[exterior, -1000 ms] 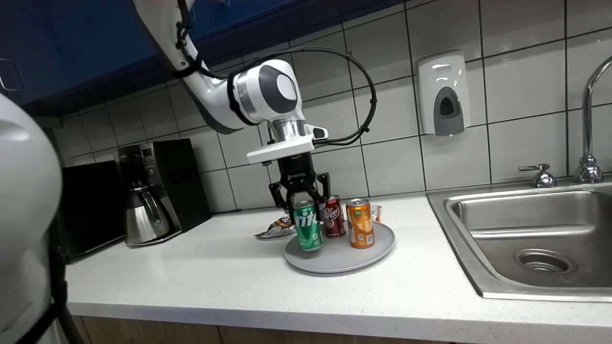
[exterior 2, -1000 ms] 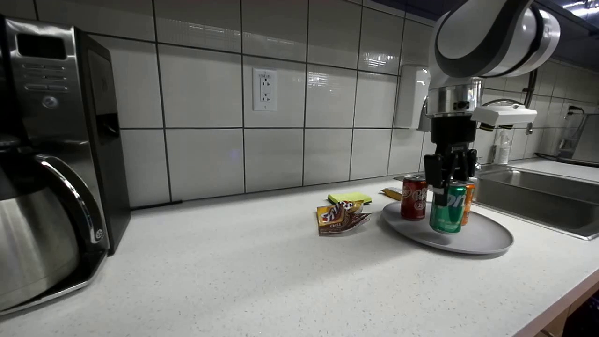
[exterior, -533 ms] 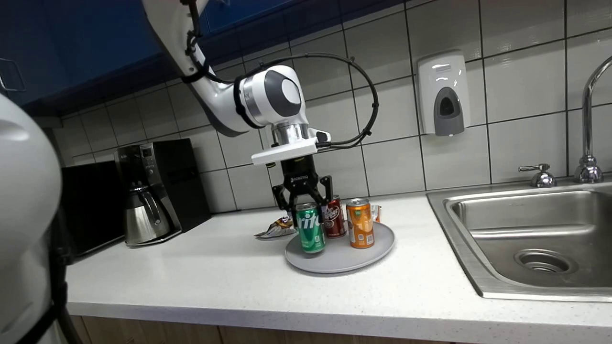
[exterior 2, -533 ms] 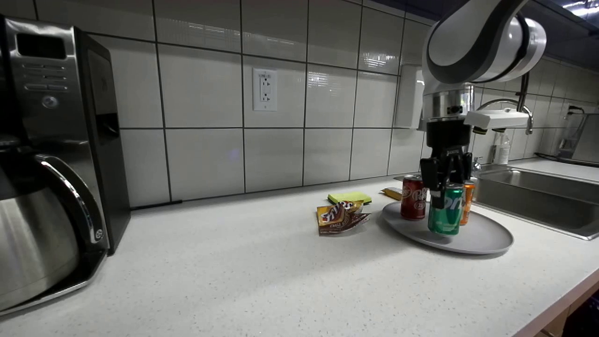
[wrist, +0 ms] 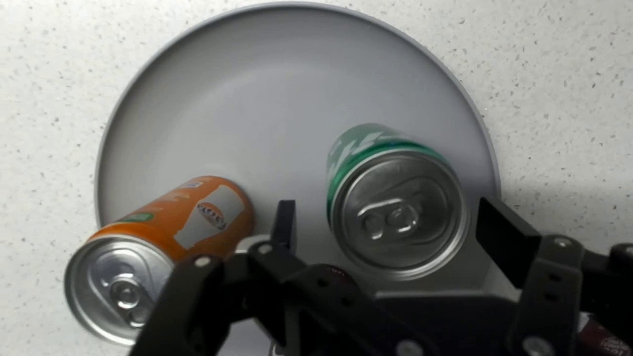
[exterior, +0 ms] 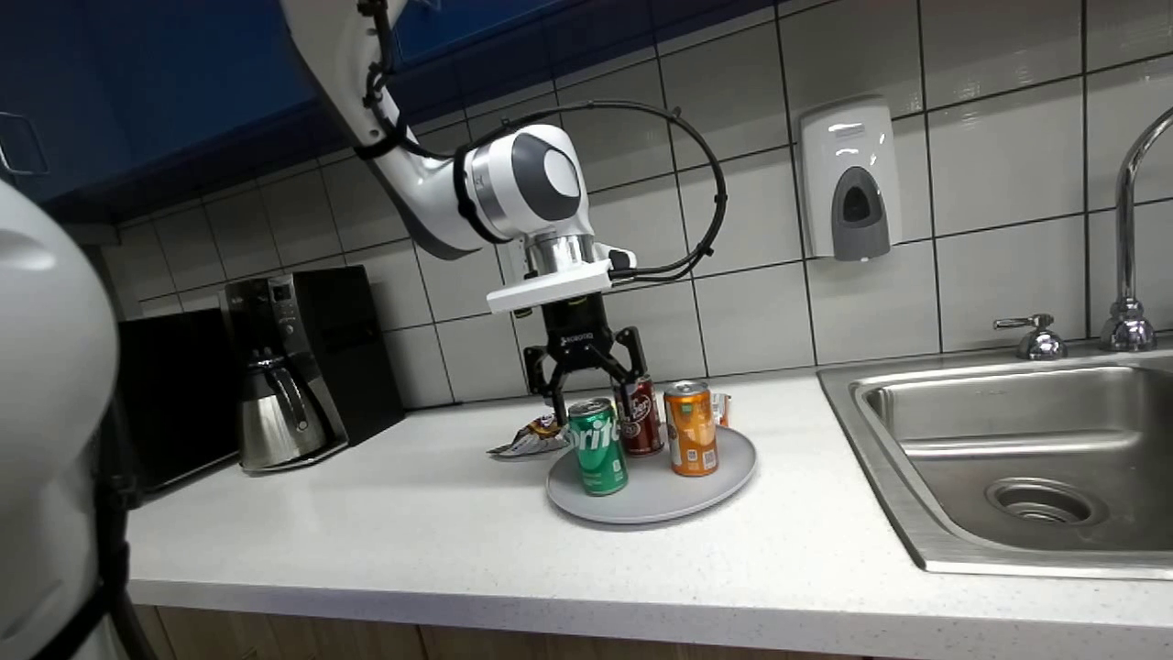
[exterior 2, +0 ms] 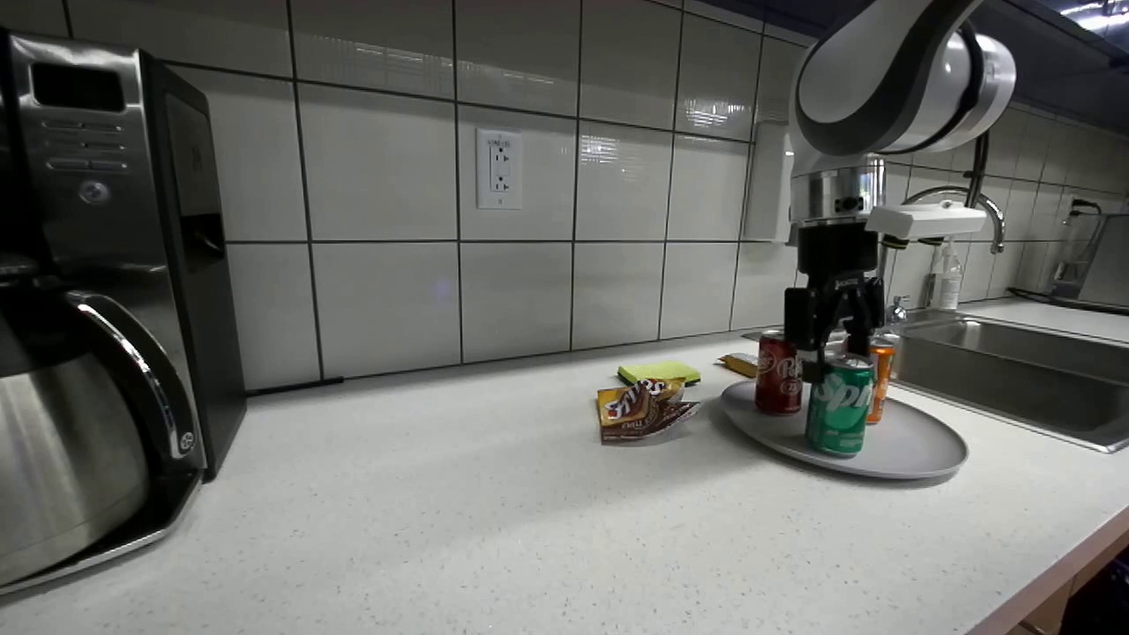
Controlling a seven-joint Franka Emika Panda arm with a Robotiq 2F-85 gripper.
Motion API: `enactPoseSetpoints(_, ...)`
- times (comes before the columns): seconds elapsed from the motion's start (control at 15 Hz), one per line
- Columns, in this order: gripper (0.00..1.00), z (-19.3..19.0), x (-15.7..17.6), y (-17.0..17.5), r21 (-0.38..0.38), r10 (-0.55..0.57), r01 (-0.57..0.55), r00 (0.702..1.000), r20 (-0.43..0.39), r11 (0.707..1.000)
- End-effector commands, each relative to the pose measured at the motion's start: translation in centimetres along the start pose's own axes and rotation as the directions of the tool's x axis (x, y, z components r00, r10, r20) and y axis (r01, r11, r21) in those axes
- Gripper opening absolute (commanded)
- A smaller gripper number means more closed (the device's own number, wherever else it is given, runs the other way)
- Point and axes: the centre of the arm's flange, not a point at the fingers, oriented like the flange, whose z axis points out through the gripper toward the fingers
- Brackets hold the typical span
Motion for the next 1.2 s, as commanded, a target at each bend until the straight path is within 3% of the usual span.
enactPoseSetpoints(0.0, 1.00, -1.4, 0.4, 0.5, -0.005, -0.008, 0.008, 1.000, 0.002, 1.000)
enactPoseSetpoints(1.13, 1.00, -5.8, -2.7, -1.5, -0.006, 0.058, -0.059, 0.994, -0.088, 0.998)
